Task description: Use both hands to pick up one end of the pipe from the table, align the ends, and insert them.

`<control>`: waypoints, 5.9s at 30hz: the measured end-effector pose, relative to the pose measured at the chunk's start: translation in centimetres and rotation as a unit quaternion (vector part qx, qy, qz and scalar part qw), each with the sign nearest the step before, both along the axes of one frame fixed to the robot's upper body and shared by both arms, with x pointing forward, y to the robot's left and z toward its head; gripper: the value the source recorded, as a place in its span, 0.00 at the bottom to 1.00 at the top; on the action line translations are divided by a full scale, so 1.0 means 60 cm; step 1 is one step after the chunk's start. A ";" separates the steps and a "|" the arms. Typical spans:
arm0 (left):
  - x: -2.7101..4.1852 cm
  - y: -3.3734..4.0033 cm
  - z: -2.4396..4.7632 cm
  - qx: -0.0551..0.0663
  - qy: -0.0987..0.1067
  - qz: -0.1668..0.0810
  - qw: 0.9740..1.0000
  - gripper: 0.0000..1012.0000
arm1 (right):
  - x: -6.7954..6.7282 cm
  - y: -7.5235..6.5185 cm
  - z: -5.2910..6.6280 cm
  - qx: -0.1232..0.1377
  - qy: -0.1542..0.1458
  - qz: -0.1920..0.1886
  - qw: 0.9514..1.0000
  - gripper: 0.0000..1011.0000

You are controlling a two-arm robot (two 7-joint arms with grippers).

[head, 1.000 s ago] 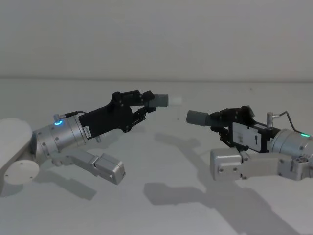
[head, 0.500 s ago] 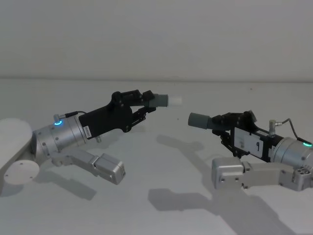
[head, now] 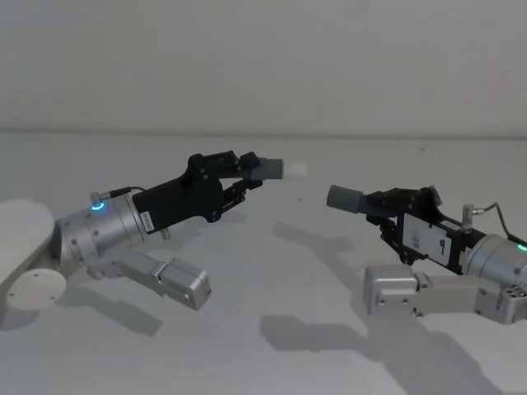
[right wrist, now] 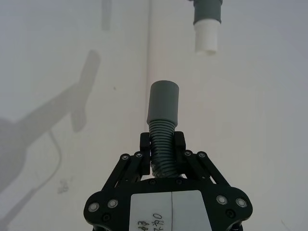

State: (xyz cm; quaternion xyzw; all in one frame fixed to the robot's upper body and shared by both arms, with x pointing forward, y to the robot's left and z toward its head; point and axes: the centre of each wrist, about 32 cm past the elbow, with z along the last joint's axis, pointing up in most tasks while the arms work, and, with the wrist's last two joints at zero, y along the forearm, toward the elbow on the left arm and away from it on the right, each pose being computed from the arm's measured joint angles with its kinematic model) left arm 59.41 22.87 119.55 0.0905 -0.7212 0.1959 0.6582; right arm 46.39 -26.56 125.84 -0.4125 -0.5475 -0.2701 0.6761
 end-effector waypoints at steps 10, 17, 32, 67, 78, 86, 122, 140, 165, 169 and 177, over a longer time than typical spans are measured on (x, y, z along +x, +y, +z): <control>0.000 0.000 0.000 0.000 0.000 0.000 1.000 0.36 | 0.006 -0.006 -0.002 0.004 -0.010 -0.007 1.000 0.28; 0.000 0.000 0.000 0.000 0.000 0.000 1.000 0.36 | 0.012 -0.007 0.001 0.006 -0.018 -0.007 1.000 0.28; 0.000 0.000 0.000 0.000 0.000 0.000 1.000 0.36 | 0.013 0.003 0.017 0.004 -0.036 0.006 0.999 0.28; 0.000 0.000 0.000 0.000 0.000 0.000 1.000 0.36 | 0.022 0.029 0.054 -0.012 -0.032 0.025 0.999 0.27; 0.000 0.000 0.000 0.000 0.000 0.000 1.000 0.36 | 0.021 0.036 0.057 -0.023 -0.037 0.028 0.999 0.27; 0.000 0.000 0.000 0.000 0.000 0.000 1.000 0.36 | 0.018 0.038 0.060 -0.033 -0.041 0.031 0.998 0.28; 0.000 0.000 0.000 0.000 0.000 0.000 1.000 0.36 | 0.007 0.031 0.063 -0.051 -0.040 0.025 0.998 0.27; 0.000 0.000 0.000 0.000 0.000 0.000 1.000 0.36 | 0.013 0.037 0.066 -0.048 -0.038 0.031 0.998 0.27; 0.000 0.000 0.000 0.000 0.000 0.000 1.000 0.36 | 0.018 0.042 0.074 -0.049 -0.036 0.042 0.997 0.27; 0.000 0.000 0.000 0.000 0.000 0.000 1.000 0.36 | 0.017 0.044 0.075 -0.049 -0.036 0.042 0.997 0.27; 0.000 0.000 0.000 0.000 0.000 0.000 1.000 0.36 | 0.015 0.045 0.078 -0.051 -0.035 0.045 0.997 0.27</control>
